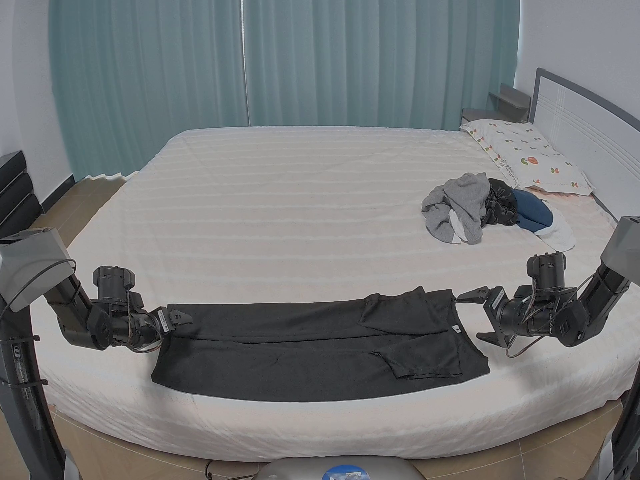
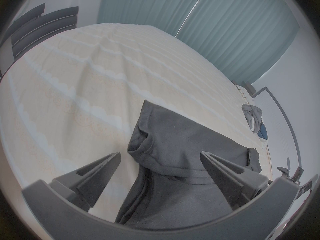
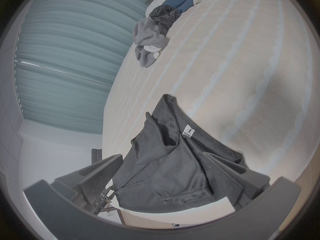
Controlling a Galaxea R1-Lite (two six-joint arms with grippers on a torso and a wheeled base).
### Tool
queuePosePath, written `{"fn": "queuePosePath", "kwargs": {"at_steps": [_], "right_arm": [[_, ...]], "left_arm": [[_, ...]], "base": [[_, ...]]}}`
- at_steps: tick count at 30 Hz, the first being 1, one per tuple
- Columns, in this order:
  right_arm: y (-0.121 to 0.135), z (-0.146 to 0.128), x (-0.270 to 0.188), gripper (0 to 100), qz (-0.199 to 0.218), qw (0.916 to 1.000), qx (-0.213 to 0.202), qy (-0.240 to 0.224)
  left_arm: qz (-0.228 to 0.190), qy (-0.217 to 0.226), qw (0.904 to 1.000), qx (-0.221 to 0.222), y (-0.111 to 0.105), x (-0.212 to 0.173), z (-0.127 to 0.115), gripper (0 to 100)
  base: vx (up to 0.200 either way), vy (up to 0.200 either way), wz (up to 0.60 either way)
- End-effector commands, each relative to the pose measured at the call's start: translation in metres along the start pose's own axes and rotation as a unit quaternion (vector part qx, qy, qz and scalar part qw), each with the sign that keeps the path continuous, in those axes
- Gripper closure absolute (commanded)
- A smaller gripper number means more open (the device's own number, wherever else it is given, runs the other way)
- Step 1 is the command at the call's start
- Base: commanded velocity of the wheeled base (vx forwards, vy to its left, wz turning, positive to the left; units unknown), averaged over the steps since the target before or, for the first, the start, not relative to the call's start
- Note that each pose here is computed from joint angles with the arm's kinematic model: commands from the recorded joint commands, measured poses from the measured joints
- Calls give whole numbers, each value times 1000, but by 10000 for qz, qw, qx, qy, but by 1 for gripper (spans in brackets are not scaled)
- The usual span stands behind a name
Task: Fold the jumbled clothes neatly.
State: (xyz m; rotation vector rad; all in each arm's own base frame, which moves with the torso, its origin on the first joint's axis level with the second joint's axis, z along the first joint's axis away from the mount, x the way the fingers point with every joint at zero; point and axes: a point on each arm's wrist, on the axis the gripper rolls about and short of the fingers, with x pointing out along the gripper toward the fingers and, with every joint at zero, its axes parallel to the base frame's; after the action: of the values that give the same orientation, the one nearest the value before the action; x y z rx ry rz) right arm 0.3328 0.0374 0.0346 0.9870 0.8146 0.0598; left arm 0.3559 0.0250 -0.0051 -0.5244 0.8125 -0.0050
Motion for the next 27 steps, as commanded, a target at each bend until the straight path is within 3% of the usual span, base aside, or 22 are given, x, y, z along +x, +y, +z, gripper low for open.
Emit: {"fn": "queuePosePath", "kwargs": {"at_steps": [1,25,26,27], "right_arm": [[0,0,1,0,-2,10000,-1,6],[0,0,0,0,4,10000,-4,2],[0,0,0,0,4,10000,-4,2],[1,0,0,0,10,10000,-6,-2]], "left_arm": [[-44,-25,10000,33,-3,1,-1,0],[-70,112,9997,187,-6,10,-13,0],[-70,112,9997,187,-6,10,-13,100],[-64,126,9997,183,-6,11,-14,100]], "base": [[0,0,0],[0,0,0],[0,0,0],[0,0,0]]}}
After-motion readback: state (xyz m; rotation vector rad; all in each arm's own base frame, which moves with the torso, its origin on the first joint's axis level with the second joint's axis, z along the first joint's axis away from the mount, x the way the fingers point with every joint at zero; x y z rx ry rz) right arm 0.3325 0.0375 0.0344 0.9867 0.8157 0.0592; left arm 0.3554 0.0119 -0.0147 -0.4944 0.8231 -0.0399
